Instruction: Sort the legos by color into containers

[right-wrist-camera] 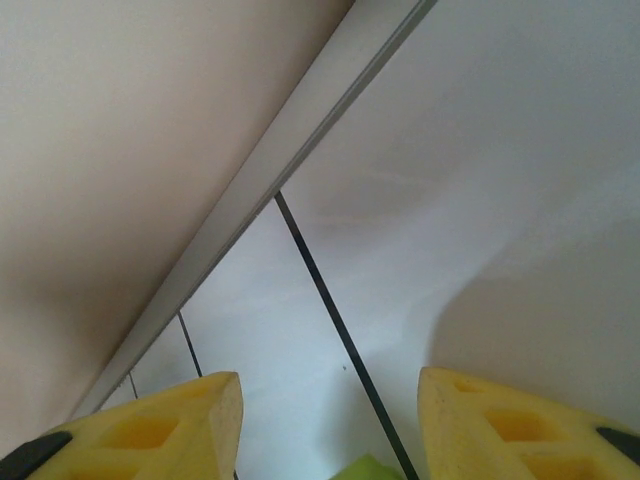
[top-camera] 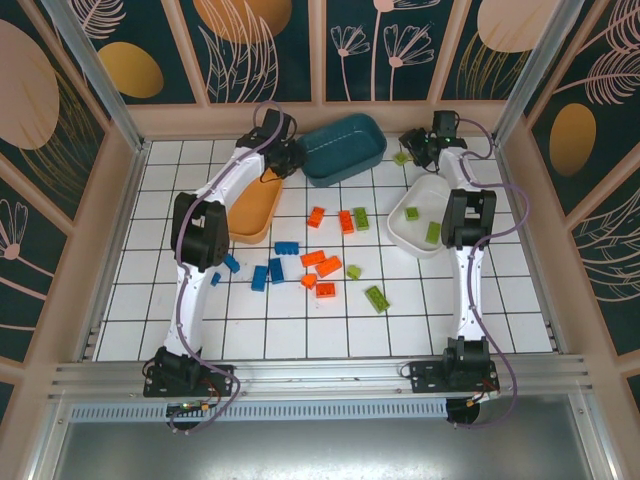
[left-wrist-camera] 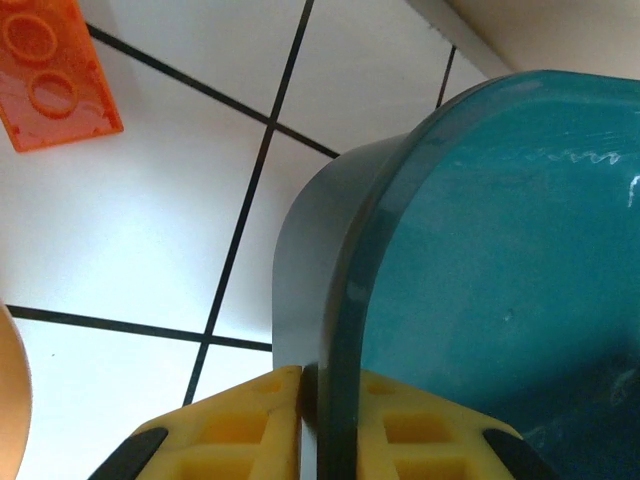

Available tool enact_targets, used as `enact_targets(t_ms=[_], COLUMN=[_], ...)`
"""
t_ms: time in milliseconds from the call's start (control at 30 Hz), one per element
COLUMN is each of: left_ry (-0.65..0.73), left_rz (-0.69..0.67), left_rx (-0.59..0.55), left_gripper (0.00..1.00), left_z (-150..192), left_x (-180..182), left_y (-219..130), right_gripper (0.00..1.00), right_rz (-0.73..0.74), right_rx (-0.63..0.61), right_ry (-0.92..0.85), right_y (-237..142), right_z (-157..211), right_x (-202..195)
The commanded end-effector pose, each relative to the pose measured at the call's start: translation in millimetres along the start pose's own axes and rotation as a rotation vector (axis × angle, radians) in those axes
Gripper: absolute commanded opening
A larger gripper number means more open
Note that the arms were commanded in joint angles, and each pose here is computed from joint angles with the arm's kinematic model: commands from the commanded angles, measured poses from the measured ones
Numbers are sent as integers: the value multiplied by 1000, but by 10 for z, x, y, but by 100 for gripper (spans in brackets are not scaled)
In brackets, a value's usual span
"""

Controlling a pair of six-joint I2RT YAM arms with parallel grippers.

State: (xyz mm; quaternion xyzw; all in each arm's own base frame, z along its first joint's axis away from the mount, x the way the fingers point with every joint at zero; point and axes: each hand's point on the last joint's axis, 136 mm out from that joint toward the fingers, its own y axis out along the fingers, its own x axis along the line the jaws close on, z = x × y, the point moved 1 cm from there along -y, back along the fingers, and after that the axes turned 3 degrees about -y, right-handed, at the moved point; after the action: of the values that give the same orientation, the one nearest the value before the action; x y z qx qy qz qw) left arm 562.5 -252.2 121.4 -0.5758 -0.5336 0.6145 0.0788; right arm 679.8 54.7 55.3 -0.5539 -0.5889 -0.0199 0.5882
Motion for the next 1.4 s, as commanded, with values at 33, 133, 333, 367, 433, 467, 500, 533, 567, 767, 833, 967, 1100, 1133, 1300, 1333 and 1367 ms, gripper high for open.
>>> enact_targets(t_ms=[33,133,333,367,433,467,500,533,567,767,833,967,1100,1133,1300,1333,1367], left_ry=[9,9,6,5,6,5,5,4,4,-6,-4,2,11,11,27,32,34], left_rz=[82,103,118,120,121,121,124,124,126,123,123,109,74,59,10,10,11], left_rx=[-28,-44,-69,-71,-75,-76,-81,-82,-84,-105,-114,-113,-112,-106,-107,-107,-105], left_gripper=[16,16,16,16,16,16,16,16,16,16,16,16,16,16,15,15,15], left_z=[-145,-216,-324,-330,-349,-352,-372,-374,-383,-503,-547,-556,-538,-540,-545,-550,-548], left_x=[-297,-349,-379,-383,-385,-386,-393,-393,-398,-353,-338,-290,-200,-152,-28,-25,-24], left_y=[-379,-476,-646,-665,-703,-716,-739,-743,-753,-800,-846,-890,-909,-886,-888,-890,-891], right_gripper=[47,45,44,45,45,45,45,45,45,47,47,49,55,55,55,55,55], right_rz=[-95,-131,-177,-169,-135,-119,-108,-91,-85,-53,-28,93,176,186,236,253,271], right_rx=[33,92,269,291,343,371,401,429,453,573,609,602,446,434,436,440,443], right_ry=[68,81,48,28,-5,-20,-53,-83,-116,-266,-330,-444,-610,-619,-660,-671,-682], right_y=[126,185,251,247,196,162,109,54,4,-247,-278,-403,-525,-538,-529,-521,-526], right_z=[-55,87,581,658,822,908,1003,1110,1212,1790,1982,2212,2218,2233,2326,2337,2343], right_x=[-57,-15,113,125,122,117,143,172,213,396,423,455,574,567,463,433,410])
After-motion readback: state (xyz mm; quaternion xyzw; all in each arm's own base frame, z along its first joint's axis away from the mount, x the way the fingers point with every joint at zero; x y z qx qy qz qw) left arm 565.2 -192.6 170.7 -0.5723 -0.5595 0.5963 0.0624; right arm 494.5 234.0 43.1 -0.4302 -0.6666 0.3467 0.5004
